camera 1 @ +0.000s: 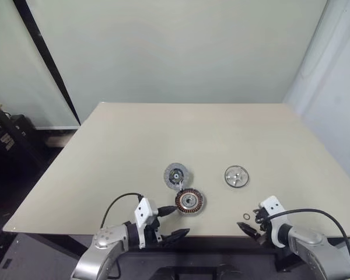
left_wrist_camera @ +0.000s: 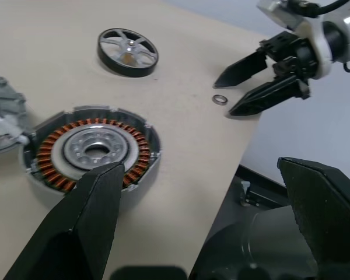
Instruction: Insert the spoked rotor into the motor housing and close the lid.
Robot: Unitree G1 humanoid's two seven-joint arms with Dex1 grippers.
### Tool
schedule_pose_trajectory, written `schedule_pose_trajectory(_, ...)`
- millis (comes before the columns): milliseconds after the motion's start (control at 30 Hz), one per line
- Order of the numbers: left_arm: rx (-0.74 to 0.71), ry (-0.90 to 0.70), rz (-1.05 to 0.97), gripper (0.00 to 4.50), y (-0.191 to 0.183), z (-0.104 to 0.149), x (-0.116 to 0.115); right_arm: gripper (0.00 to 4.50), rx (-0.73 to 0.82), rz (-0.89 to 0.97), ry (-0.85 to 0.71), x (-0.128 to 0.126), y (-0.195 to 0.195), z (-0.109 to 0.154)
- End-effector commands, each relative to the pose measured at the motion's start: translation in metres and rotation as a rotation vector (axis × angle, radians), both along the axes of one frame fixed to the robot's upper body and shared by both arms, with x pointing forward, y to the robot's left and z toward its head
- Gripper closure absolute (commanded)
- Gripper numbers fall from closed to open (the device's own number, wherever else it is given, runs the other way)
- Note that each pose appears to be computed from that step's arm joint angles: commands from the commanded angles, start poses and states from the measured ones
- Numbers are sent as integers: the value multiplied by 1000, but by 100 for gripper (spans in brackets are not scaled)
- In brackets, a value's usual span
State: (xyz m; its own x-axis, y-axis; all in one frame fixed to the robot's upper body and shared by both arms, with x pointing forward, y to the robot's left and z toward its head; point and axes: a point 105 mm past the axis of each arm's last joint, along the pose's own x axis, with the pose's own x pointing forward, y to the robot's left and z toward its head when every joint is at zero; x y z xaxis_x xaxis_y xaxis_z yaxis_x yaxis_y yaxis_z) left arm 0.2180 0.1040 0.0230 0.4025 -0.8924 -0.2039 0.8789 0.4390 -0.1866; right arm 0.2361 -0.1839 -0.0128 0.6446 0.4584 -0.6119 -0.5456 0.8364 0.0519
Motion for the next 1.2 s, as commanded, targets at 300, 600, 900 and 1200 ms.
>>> schedule_pose_trajectory(300,-6,-59,-26,0,-5,11,4,199,-9,-27,-26,7,-1,2)
schedule_pose_trajectory(600,-6,-64,-15,0,-4,10,5,370,-10,-39,-64,13,0,8)
schedule_pose_trajectory(900,9,-98,123,0,24,14,21,370,76,80,-177,34,44,45)
schedule_pose_trajectory(1200,39,-128,220,0,48,16,27,370,110,323,-205,48,111,64)
